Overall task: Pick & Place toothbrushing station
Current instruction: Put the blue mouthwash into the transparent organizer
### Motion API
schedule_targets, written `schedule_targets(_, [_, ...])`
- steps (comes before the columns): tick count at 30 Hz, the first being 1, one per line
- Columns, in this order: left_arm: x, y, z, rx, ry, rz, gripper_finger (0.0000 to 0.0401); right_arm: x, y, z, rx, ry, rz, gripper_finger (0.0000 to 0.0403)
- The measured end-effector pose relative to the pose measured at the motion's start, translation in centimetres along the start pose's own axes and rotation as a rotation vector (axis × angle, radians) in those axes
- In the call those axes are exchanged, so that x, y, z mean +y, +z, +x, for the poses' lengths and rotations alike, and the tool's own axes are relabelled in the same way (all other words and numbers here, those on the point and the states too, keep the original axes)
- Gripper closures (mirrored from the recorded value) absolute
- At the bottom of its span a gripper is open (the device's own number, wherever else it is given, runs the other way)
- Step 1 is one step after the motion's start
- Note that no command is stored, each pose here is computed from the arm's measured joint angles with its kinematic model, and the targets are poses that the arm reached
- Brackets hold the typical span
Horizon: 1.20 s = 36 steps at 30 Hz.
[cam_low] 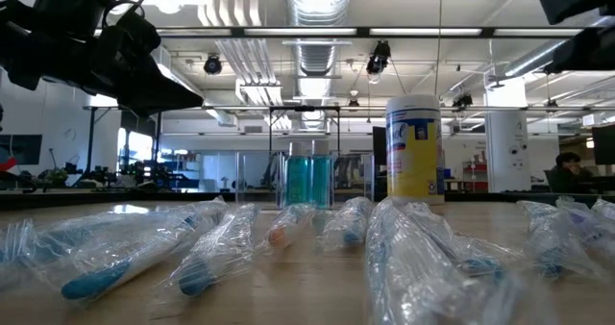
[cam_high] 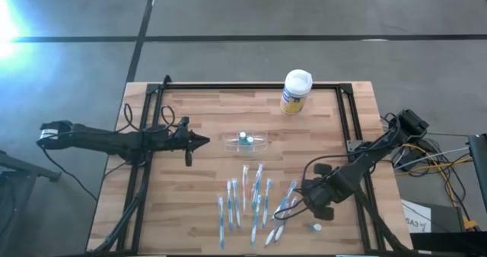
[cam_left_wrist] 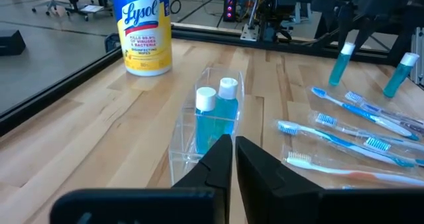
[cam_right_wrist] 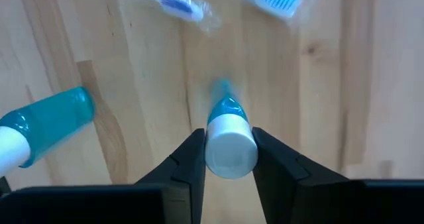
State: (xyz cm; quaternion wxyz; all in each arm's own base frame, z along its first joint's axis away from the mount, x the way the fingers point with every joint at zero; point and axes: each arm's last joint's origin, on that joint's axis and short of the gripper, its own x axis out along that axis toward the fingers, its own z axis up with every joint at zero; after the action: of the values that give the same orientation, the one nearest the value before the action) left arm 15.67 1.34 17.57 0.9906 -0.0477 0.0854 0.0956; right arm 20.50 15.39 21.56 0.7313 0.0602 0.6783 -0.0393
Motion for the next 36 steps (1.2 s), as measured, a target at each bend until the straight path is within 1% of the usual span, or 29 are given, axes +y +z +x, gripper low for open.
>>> schedule_targets(5, [0.0,0.0,0.0,0.000,0.000,0.001,0.0371,-0.4,1.4,-2.5,-0.060,-0.010,-0.044,0.0313])
schedule_targets(10, [0.0,0.0,0.0,0.000,0.003,0.009,0.0369,-1.8,4.3,-5.5,-0.177,-0.023,-0.098,0.0313])
schedule_targets(16, [0.0,0.0,0.0,-0.002,0.018,0.040,0.0378,-4.9,7.8,-9.3,-0.298,-0.013,-0.177,0.0313])
schedule_targets(21, [0.1,0.1,0.0,-0.008,0.035,0.046,0.0383,-8.0,9.9,-12.2,-0.401,-0.059,-0.263,0.0313])
schedule_targets(24, [0.1,0.1,0.0,-0.011,0.035,0.044,0.0382,-9.9,11.4,-13.5,-0.463,-0.096,-0.293,0.0313])
schedule_targets(27, [0.1,0.1,0.0,-0.011,0.036,0.043,0.0380,-11.3,13.3,-13.9,-0.471,-0.139,-0.323,0.0313])
schedule_targets(29, [0.1,0.1,0.0,-0.013,0.038,0.043,0.0381,-12.0,14.7,-13.6,-0.449,-0.164,-0.360,0.0313])
schedule_targets(36, [0.2,0.2,0.0,-0.032,0.078,0.047,0.0384,-12.9,19.4,-12.9,-0.427,-0.186,-0.530,0.0313])
